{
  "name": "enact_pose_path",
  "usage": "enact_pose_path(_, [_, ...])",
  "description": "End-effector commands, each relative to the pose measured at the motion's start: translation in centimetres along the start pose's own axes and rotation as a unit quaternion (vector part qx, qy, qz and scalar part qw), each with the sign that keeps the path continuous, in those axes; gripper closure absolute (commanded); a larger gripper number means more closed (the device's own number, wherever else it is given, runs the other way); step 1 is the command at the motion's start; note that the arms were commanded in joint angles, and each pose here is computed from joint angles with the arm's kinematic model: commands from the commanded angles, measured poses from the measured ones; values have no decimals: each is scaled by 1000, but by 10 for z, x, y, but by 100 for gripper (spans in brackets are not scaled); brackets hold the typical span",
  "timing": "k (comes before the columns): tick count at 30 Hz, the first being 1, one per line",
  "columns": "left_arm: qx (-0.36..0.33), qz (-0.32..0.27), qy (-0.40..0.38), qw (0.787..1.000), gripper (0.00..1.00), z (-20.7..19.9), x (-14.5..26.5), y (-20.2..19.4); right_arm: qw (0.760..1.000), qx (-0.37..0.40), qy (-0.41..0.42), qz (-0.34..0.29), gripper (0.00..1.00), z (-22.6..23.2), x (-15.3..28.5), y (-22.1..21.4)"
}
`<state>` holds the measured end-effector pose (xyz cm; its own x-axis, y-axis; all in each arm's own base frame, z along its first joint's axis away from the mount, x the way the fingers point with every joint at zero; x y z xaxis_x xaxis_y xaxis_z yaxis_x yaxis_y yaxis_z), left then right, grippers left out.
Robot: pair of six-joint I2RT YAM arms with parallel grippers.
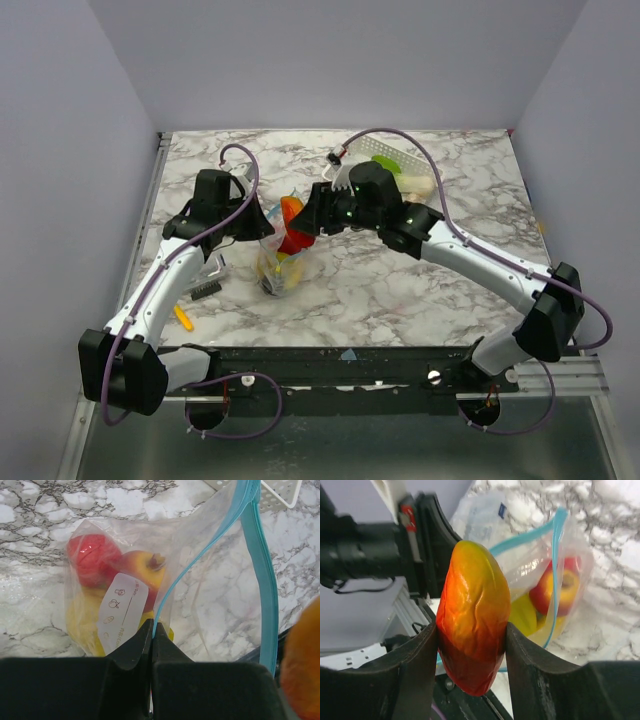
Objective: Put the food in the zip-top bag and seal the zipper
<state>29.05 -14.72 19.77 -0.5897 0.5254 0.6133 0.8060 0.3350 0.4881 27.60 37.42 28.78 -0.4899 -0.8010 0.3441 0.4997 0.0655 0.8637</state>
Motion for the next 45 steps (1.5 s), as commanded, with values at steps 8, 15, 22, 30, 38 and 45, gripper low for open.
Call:
enact_pose_path(8, [-3,-10,-10,1000,100,-1,4,2,995,-47,-85,-10,32,-22,-23,-30])
enact_pose_path(15, [-3,-13,-9,1000,100,-1,5,3,995,-52,-83,2,13,-19,-26,-31])
enact_pose_path(22, [-2,-11,-12,1000,100,-1,4,2,987,-5,-155,-43,14,-38,2,4])
enact_pose_path(30, [-2,-9,-10,1000,100,0,4,2,953,-11,-296,-66,18,-126,20,29])
enact_pose_path(38, [1,-3,-1,1000,100,4,-1,2,895,-117,-416,-108,18,-251,29,39])
enact_pose_path(45, [2,-2,-3,1000,100,4,-1,1,873,-104,-466,-97,21,-331,10,37])
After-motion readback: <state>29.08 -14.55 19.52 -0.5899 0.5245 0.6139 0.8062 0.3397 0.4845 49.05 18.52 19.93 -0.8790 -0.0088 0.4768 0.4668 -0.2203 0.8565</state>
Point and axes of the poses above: each gripper's point midway between its finger pads, its own x axis back along the fingers, its own z axis along the line the jaws close on, y = z × x, the point moved 1 cm from there along x, back along the fingers, and after that the axes turned 14 degrees about x, right-handed, at the moved point
